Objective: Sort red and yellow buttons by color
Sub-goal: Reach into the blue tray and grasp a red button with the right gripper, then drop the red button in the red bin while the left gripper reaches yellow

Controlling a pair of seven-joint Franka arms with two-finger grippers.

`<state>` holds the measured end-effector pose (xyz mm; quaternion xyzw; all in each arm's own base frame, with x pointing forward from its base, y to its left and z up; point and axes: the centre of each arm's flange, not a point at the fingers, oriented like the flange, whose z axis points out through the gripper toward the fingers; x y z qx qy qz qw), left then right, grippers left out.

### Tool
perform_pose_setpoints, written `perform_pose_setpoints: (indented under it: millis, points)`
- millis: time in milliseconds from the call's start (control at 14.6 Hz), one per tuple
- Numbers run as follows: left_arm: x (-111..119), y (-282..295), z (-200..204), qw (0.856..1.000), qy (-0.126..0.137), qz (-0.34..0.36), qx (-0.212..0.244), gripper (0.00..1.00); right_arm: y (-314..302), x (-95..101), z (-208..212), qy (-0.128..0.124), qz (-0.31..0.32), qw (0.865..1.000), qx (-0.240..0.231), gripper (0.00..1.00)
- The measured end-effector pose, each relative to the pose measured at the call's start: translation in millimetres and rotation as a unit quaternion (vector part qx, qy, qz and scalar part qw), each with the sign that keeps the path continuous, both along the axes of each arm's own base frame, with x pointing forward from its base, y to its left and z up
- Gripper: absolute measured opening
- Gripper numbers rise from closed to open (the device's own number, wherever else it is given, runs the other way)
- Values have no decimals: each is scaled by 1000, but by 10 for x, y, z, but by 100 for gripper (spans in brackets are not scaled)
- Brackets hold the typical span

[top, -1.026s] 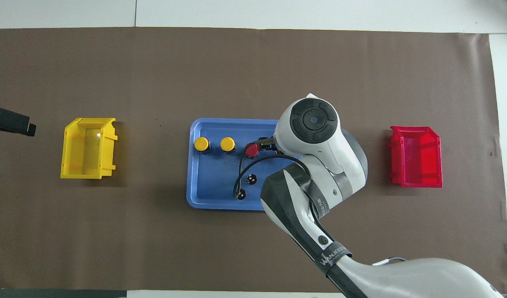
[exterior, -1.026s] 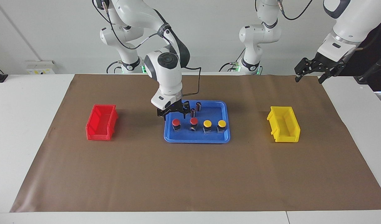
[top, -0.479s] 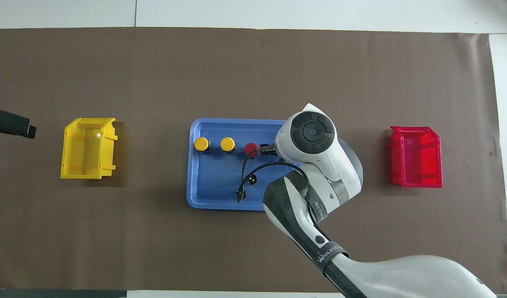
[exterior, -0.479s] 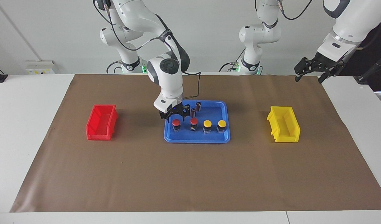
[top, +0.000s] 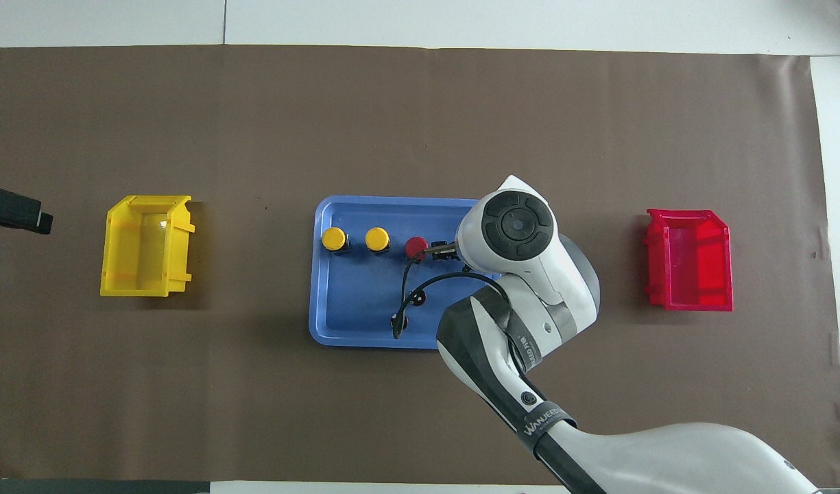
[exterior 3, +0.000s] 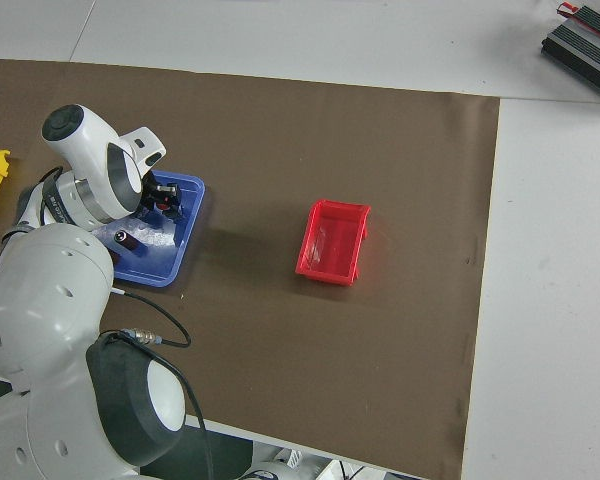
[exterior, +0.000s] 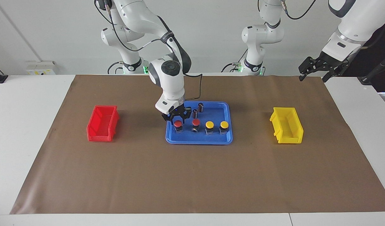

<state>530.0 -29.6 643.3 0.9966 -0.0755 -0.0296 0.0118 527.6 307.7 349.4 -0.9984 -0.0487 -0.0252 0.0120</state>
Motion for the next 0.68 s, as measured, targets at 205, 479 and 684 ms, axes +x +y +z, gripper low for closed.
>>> perform_pose_setpoints:
  millis: [205, 479, 684]
  points:
    - [-14, -7, -5, 1000, 1, -1, 0, 100, 4, 2, 5, -1, 0, 1000, 0, 41]
    - [-36, -25, -68, 1000, 7, -2, 1, 100, -120, 233, 473, 5, -16, 1000, -6, 41]
    - [-23, -262, -176, 1000, -16, 12, 1, 100, -819, 468, 1326, 8, -21, 1000, -14, 41]
